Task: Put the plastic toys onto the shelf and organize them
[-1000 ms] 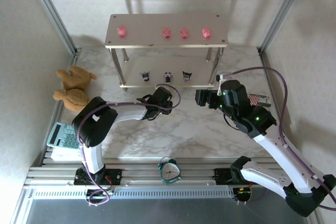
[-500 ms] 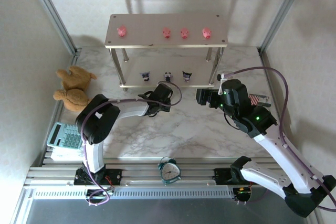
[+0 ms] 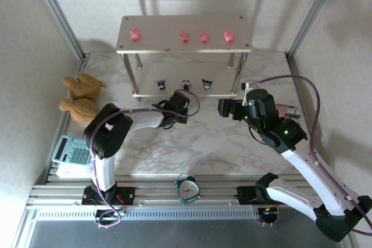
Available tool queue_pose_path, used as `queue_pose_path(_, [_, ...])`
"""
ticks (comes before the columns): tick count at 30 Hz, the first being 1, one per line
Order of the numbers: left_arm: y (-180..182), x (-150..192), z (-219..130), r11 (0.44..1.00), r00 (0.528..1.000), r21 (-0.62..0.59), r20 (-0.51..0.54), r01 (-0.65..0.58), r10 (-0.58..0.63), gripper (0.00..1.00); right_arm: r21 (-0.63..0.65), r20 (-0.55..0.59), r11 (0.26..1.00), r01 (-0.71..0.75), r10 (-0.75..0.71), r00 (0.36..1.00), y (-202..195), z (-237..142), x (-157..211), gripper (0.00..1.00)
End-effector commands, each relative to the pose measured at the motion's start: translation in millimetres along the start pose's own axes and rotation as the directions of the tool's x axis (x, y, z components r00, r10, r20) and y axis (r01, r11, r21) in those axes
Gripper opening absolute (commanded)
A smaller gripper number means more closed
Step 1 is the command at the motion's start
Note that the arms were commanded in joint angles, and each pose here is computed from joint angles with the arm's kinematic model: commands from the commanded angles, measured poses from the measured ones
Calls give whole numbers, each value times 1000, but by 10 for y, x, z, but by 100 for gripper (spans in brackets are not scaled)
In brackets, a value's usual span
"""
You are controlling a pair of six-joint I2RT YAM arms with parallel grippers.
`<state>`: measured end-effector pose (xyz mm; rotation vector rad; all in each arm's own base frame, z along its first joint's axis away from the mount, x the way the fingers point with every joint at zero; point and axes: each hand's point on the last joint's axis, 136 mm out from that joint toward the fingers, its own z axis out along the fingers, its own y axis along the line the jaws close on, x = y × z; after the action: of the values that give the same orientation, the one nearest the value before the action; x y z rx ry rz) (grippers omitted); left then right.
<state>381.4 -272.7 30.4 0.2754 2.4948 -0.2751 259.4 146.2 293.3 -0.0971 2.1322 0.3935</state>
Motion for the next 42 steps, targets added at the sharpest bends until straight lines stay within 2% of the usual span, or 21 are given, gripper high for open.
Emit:
queue_pose_path(1, [29,-15,-243,1000,1000,8,-5,-18,18,4,5,23,1000,4,-4,1000,-38,-24,-27,97])
queue_pose_path(5, [-80,-235,-766,999,998,33,65,-30,28,4,13,27,1000,5,-5,1000,-55,-36,-34,97])
queue_pose_path(11, [-292,-677,-1849,987,971,157,239,-24,-15,5,0,35,1000,-5,5,999,-26,-29,-60,97])
queue_pose_path(14, [-306,-989,-2459,977,927,211,371,-26,-56,5,-9,36,1000,-9,10,999,-3,-31,-79,97])
queue_pose_path(16, [-258,-1244,-2852,979,883,202,466,-38,-62,6,-17,42,1000,-12,12,999,14,-39,-104,97])
queue_pose_path(21, [-40,-1905,-3521,988,768,151,637,-40,-66,7,-44,51,999,-17,19,999,78,-56,-169,96])
queue_pose_path(24, [76,-2263,-3660,989,736,145,673,-37,-71,7,-51,54,999,-14,17,998,98,-64,-198,96])
queue_pose_path(30, [281,-2757,-3572,991,732,130,675,1,-90,7,-55,58,998,-9,12,998,123,-49,-239,96])
queue_pose_path(35, [451,-2975,-3453,989,740,142,662,35,-121,7,-71,58,997,-6,11,998,175,-9,-268,96])
queue_pose_path(42, [548,-3113,-3198,984,761,167,630,58,-152,7,-76,52,997,-1,5,999,202,46,-263,96])
